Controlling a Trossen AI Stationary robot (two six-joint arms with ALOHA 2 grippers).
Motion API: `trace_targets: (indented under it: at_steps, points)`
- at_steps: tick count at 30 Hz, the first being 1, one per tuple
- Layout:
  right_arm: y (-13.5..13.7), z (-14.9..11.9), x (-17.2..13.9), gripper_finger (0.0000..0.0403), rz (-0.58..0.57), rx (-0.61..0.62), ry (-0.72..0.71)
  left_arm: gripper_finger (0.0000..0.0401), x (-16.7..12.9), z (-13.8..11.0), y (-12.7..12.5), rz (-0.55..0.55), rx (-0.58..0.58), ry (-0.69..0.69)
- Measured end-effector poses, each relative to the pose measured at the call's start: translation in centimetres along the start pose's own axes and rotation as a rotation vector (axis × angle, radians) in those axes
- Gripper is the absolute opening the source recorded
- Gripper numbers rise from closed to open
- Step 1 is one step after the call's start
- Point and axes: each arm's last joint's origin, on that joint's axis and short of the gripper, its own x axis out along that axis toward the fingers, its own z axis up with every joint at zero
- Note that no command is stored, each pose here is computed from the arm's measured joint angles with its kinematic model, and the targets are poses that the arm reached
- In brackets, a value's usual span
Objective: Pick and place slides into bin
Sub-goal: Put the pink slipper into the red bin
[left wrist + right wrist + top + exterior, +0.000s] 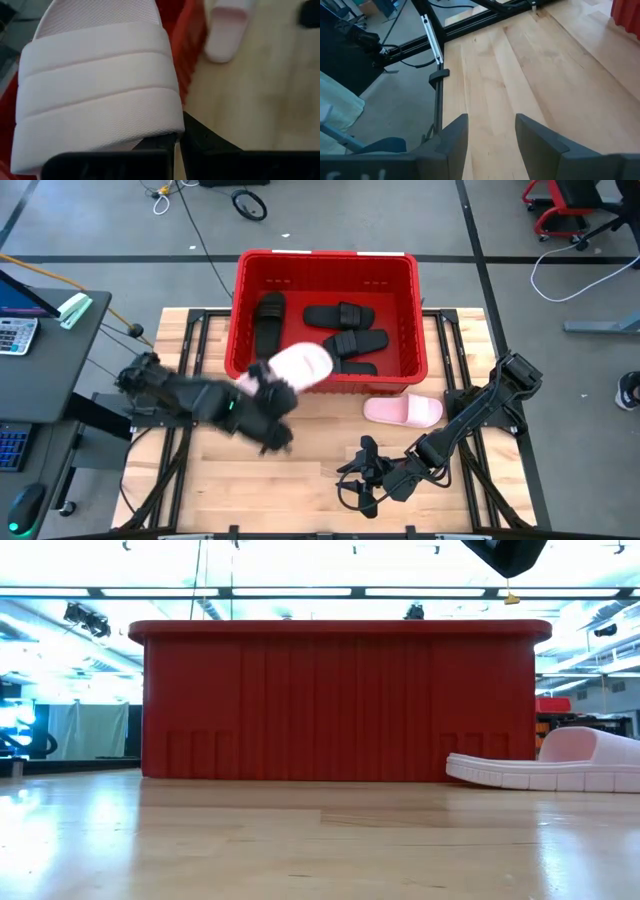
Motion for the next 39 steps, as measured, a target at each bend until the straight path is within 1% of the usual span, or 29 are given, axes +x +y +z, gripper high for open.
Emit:
trace_targets:
  at_steps: [3, 5, 8, 12, 14, 16, 18, 21, 24, 26, 28, 31, 36, 39]
  points:
    - [0.0, 0.0, 0.0, 0.0169, 0.0, 0.0, 0.0, 0.0012, 2.2, 1.5, 3.0, -0.035, 0.069, 0.047]
    - [0.0, 0.0, 0.0, 0.0169, 0.0, 0.0, 0.0, 0.0012, 4.0, 2.1, 5.0, -0.076, 0.088, 0.087]
    - [0.0, 0.0, 0.0, 0.0169, 0.0, -0.008, 0.0, 0.0012, 6.6, 2.3, 8.3, -0.129, 0.091, 0.158]
    - [0.0, 0.0, 0.0, 0.0169, -0.001, -0.005, 0.0, 0.0012, 9.6, 2.4, 12.6, -0.134, 0.064, 0.201]
    - [0.0, 0.0, 0.0, 0.0169, 0.0, 0.002, -0.001, 0.0012, 10.7, 2.5, 14.8, -0.15, 0.03, 0.188]
    - [0.0, 0.0, 0.0, 0.0169, -0.001, 0.011, 0.0, 0.0012, 11.9, 2.5, 16.8, -0.217, -0.021, 0.158]
    - [0.0, 0.0, 0.0, 0.0169, 0.0, 0.012, -0.001, 0.0012, 13.2, 2.2, 18.3, -0.284, -0.048, 0.162]
    - [0.0, 0.0, 0.0, 0.0169, -0.001, 0.012, -0.001, 0.0012, 15.1, 1.6, 19.8, -0.319, -0.046, 0.189]
    - [0.0, 0.0, 0.0, 0.0169, -0.001, 0.018, 0.0, 0.0012, 16.9, 1.0, 21.3, -0.328, -0.022, 0.216]
    - [0.0, 0.0, 0.0, 0.0169, -0.002, 0.051, 0.001, 0.0012, 18.1, 0.5, 22.2, -0.341, -0.025, 0.234]
    - [0.0, 0.0, 0.0, 0.0169, -0.003, 0.079, 0.003, 0.0012, 19.2, -0.1, 23.2, -0.381, -0.046, 0.242]
    - [0.0, 0.0, 0.0, 0.0169, -0.001, 0.09, 0.001, 0.0012, 21.1, -0.9, 24.1, -0.444, -0.066, 0.253]
    - [0.0, 0.1, 0.0, 0.0169, -0.002, 0.155, -0.001, 0.0012, 25.1, -2.4, 24.9, -0.474, -0.073, 0.323]
    - [0.0, 0.0, 0.0, 0.0169, -0.005, 0.168, -0.006, 0.0012, 27.8, -3.6, 25.1, -0.505, -0.086, 0.373]
